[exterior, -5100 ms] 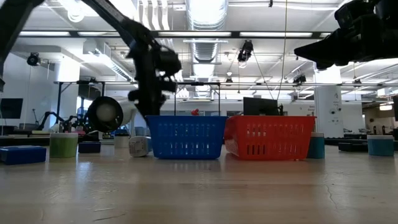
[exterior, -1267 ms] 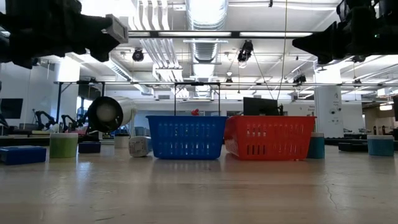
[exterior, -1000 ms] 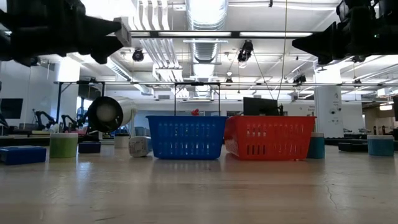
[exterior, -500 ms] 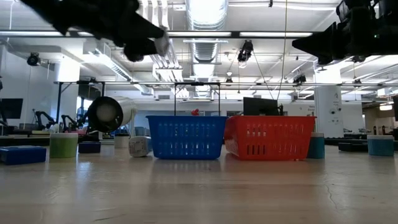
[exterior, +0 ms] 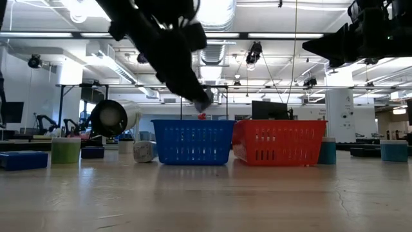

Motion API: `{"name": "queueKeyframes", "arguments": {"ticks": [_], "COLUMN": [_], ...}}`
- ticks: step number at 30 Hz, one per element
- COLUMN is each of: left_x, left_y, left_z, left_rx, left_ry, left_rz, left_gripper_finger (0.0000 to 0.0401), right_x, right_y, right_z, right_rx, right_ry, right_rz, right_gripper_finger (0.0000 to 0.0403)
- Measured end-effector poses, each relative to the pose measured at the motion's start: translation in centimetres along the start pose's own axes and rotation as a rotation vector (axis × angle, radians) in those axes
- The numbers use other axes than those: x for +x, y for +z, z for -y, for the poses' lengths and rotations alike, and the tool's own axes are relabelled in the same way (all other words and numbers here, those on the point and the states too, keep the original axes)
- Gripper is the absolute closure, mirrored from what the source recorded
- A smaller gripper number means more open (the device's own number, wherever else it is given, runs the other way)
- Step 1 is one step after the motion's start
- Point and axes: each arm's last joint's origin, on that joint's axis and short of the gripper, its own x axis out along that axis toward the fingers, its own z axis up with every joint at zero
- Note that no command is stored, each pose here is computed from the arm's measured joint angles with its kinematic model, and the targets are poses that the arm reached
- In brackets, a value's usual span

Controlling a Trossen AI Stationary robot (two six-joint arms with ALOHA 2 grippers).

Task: Sort adapters and digital timers
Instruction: Put the top white timer into the blue bin

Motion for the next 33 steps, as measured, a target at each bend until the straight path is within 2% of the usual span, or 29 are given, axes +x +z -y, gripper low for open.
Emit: {"name": "queueKeyframes", "arguments": {"ticks": [8, 27, 33], "left_x": [2.4, 4.5, 4.5], "left_y": [-1.0, -2.3, -2.3], "left_z": [0.2, 0.1, 0.1], "left_rx": [0.001, -0.006, -0.005], "left_ry": [-0.004, -0.002, -0.003], "left_rz": [-0.135, -0.210, -0.208], "left_gripper_finger": [0.0114, 0.0113, 0.0063], "right_x": [0.0, 0.0, 0.0], "right_y": [0.0, 0.0, 0.0], "right_z": [0.0, 0.0, 0.0], "right_rx": [-0.002, 0.000, 0.000], "right_ry": [0.000, 0.000, 0.000], "right_rz": [0.000, 0.000, 0.000], "right_gripper_finger": [0.0394, 0.0394, 0.0394]}}
